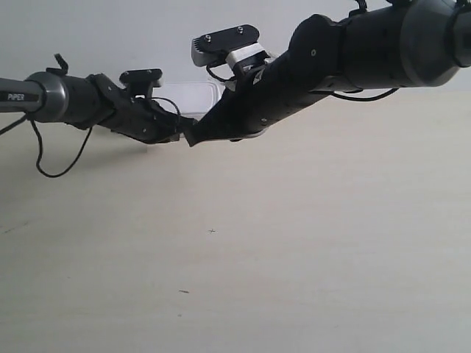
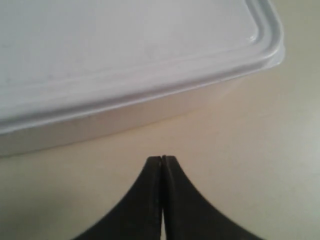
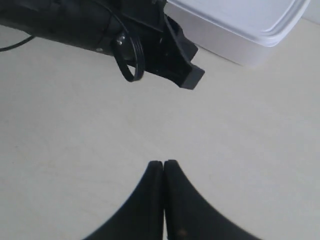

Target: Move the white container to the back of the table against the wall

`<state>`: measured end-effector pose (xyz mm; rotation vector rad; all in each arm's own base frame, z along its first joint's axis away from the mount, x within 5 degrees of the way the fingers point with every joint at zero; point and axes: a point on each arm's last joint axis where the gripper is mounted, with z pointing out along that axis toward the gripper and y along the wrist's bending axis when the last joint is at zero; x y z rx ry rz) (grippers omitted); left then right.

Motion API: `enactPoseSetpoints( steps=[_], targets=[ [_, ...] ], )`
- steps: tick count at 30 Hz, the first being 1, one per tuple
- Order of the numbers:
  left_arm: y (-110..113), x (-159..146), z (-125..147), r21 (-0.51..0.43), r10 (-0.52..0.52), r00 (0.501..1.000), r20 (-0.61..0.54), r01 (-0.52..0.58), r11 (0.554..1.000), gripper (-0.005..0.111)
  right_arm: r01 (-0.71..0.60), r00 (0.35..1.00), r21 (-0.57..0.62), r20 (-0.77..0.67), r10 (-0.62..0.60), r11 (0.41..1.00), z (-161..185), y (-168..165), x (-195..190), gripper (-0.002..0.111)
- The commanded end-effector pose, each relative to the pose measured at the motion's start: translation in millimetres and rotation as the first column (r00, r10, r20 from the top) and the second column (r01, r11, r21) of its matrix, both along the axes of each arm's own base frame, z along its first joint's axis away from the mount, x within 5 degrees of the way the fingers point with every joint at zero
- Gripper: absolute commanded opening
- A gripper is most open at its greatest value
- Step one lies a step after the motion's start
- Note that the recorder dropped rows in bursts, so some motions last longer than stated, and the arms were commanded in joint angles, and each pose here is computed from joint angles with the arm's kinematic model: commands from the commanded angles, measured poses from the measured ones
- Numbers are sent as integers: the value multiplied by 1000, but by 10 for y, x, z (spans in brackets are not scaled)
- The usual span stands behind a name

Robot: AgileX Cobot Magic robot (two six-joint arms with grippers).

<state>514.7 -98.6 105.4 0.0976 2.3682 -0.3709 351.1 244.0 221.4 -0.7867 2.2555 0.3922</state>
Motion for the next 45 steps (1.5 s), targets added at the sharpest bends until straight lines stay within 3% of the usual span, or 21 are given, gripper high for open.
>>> enactPoseSetpoints(
  steps=[1, 15, 22, 28, 33, 45],
  targets=[
    [120, -150, 302, 0, 20, 1000, 16, -20, 1000, 0, -1, 1000, 3, -2, 1, 1000, 28, -6, -16, 0],
    [455, -1264, 960, 11, 202, 972, 120, -205, 979, 0, 16, 999, 39, -41, -14, 999, 374, -191, -338, 0],
    [601, -2259, 1652, -63, 238, 930, 281, -230, 971, 0, 100, 993, 112, -77, -91, 989, 566, -667, -1057, 0],
    [670, -3131, 2132, -154, 219, 864, 453, -166, 974, 0, 119, 992, 252, 10, -125, 960, 989, -1017, -1592, 0],
    [700, -3817, 2236, -197, 179, 806, 564, -79, 977, 0, 69, 985, 339, 123, -117, 938, 1298, -1302, -2041, 0],
    [735, -4522, 2128, -225, 146, 701, 698, 21, 974, 0, 148, 971, 297, 136, -195, 943, 1074, -1805, -2646, 0]
  ],
)
